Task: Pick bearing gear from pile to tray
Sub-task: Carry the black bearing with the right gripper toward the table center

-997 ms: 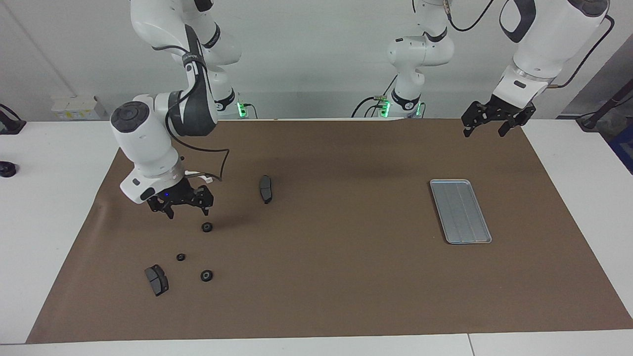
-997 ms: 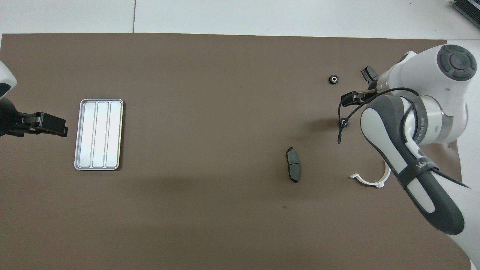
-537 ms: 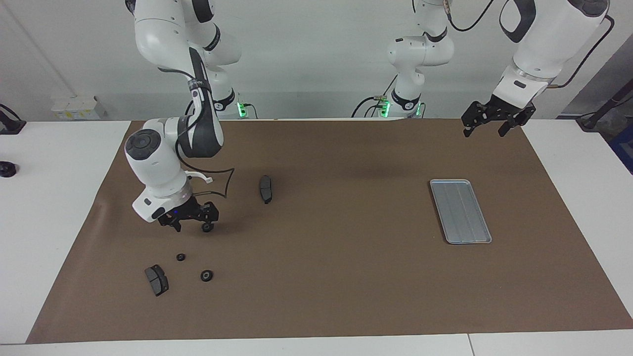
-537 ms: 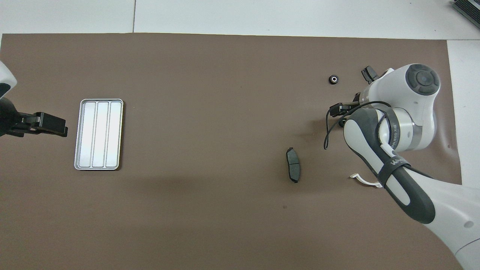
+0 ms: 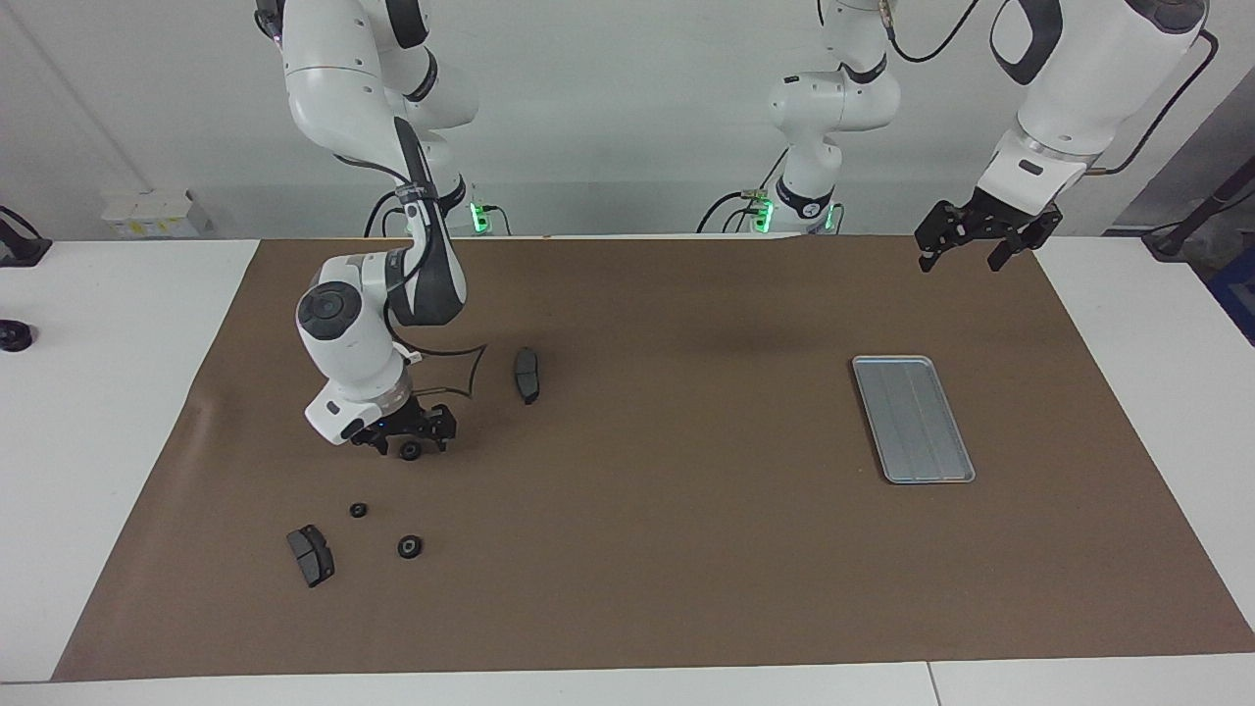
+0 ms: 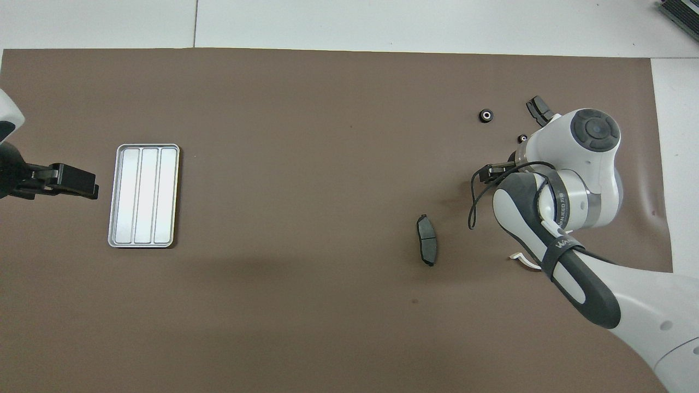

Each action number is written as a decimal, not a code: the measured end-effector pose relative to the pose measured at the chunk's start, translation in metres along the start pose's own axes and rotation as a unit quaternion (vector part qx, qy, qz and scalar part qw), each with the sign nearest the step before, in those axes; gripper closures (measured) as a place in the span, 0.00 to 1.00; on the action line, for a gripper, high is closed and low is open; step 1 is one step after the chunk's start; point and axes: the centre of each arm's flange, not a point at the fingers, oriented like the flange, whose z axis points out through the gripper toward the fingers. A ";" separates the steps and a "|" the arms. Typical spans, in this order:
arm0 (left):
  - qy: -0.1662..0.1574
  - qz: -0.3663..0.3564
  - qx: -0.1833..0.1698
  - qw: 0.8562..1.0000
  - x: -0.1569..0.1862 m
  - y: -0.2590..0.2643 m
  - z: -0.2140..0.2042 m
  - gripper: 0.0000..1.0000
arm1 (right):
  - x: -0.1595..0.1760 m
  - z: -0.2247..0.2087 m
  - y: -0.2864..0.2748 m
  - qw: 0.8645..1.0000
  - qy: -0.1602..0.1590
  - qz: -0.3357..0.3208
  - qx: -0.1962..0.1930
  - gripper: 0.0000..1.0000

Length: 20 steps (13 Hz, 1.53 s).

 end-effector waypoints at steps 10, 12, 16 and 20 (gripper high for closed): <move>0.000 0.000 0.000 1.000 0.000 0.000 0.000 0.00 | -0.004 0.005 -0.001 1.000 -0.006 0.002 0.000 0.62; 0.000 0.000 0.000 1.000 0.000 0.000 0.000 0.00 | -0.004 0.005 -0.001 1.000 -0.006 0.002 0.000 0.65; 0.000 0.000 0.000 1.000 0.000 0.000 0.000 0.00 | 0.002 -0.007 -0.007 1.000 0.012 -0.002 0.001 0.65; 0.000 0.000 0.000 1.000 0.000 0.000 0.000 0.00 | 0.018 -0.056 -0.065 0.997 0.061 -0.046 0.007 0.65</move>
